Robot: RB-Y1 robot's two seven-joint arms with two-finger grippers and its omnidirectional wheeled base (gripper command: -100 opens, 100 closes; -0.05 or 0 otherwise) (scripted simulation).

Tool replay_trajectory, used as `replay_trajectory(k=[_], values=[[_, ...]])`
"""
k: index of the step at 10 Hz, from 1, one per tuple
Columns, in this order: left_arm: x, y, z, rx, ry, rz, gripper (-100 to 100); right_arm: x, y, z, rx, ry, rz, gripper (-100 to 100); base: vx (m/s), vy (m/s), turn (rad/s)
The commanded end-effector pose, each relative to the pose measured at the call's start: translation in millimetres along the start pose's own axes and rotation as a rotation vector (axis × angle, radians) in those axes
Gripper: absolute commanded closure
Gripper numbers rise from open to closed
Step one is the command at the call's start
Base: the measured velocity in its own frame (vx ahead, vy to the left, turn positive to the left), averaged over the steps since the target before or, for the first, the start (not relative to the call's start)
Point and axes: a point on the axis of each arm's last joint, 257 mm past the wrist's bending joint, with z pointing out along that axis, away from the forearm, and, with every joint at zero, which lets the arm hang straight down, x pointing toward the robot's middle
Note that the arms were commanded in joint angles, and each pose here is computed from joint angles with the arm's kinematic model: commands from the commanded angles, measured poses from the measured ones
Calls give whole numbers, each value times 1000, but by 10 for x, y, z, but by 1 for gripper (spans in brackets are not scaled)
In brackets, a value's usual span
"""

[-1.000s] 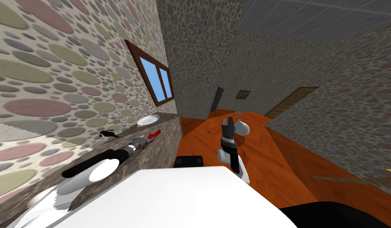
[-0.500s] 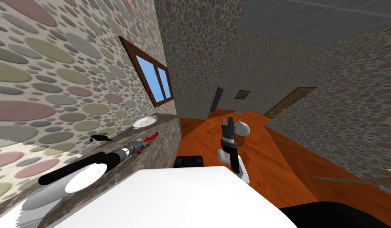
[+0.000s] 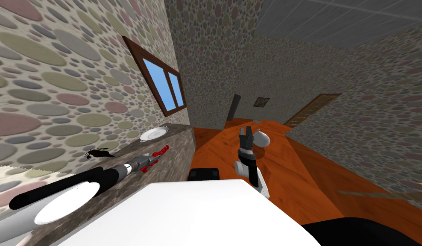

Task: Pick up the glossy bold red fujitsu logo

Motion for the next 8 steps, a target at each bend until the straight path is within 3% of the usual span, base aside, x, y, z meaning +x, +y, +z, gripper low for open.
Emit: replay_trajectory(k=[1,8], values=[[-61,33,-25,-10,-28,-8,-100,0,0,0,0,0,0,0,60,15,-4],[-404,15,-429,-47,-213,-55,-100,0,0,0,0,0,0,0,64,8,-15]])
